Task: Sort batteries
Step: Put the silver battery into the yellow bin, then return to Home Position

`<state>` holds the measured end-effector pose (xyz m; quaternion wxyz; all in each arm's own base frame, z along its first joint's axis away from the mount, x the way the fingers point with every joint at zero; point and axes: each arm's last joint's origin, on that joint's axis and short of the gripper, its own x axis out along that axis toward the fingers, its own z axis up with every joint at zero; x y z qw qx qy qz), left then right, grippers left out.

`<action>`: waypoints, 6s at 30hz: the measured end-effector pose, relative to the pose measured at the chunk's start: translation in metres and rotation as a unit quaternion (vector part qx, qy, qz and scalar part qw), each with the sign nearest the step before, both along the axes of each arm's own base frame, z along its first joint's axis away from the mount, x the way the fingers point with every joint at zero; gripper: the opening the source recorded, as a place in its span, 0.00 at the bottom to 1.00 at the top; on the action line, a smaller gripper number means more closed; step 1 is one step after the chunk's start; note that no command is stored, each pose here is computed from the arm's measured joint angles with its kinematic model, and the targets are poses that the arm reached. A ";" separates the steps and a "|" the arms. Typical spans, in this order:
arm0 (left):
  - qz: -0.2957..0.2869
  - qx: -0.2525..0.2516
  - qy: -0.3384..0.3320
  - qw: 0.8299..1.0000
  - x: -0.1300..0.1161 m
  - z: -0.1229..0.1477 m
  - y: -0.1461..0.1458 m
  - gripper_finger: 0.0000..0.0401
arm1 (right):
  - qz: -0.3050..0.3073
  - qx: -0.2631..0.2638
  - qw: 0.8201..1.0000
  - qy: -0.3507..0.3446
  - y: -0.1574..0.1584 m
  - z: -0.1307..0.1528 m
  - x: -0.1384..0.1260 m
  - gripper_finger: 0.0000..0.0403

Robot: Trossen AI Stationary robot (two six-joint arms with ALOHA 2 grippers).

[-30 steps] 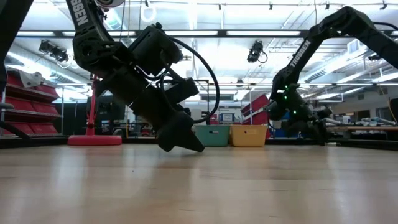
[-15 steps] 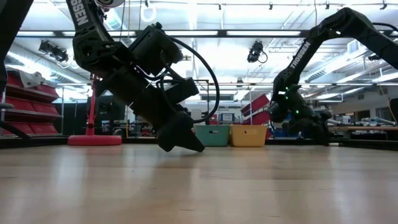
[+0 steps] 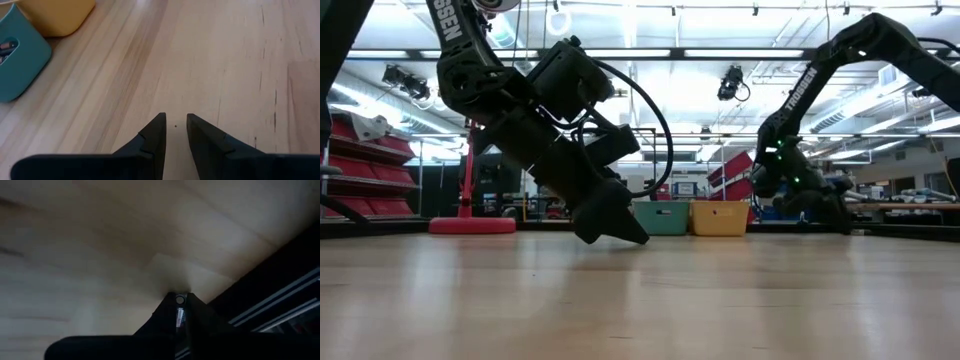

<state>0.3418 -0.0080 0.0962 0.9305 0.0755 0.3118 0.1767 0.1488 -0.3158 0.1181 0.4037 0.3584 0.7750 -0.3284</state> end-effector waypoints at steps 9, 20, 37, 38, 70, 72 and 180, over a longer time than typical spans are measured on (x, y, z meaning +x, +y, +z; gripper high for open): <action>0.000 0.000 0.000 1.000 0.000 0.000 0.000 0.23 | 0.009 -0.054 0.998 -0.040 -0.013 0.032 0.034 0.03; 0.008 -0.010 -0.005 1.000 0.000 0.000 0.000 0.23 | 0.064 -0.110 0.981 -0.143 -0.010 0.089 0.097 0.03; 0.017 -0.068 -0.007 0.998 -0.001 -0.002 -0.002 0.23 | 0.137 -0.150 0.939 -0.278 0.041 0.110 0.185 0.15; 0.017 -0.075 -0.007 0.997 -0.002 -0.001 -0.002 0.23 | 0.139 -0.148 0.939 -0.277 0.043 0.110 0.186 0.17; -0.035 -0.012 -0.042 0.998 -0.068 0.139 -0.003 0.23 | 0.311 -0.383 0.646 -0.582 0.241 0.269 0.092 0.06; -0.036 -0.005 -0.050 0.998 -0.075 0.149 0.000 0.23 | 0.313 -0.389 0.621 -0.604 0.251 0.258 0.080 0.02; -0.018 -0.142 -0.342 0.929 -0.241 0.074 0.022 0.03 | 0.274 -0.384 0.442 -0.763 0.307 0.068 -0.046 0.00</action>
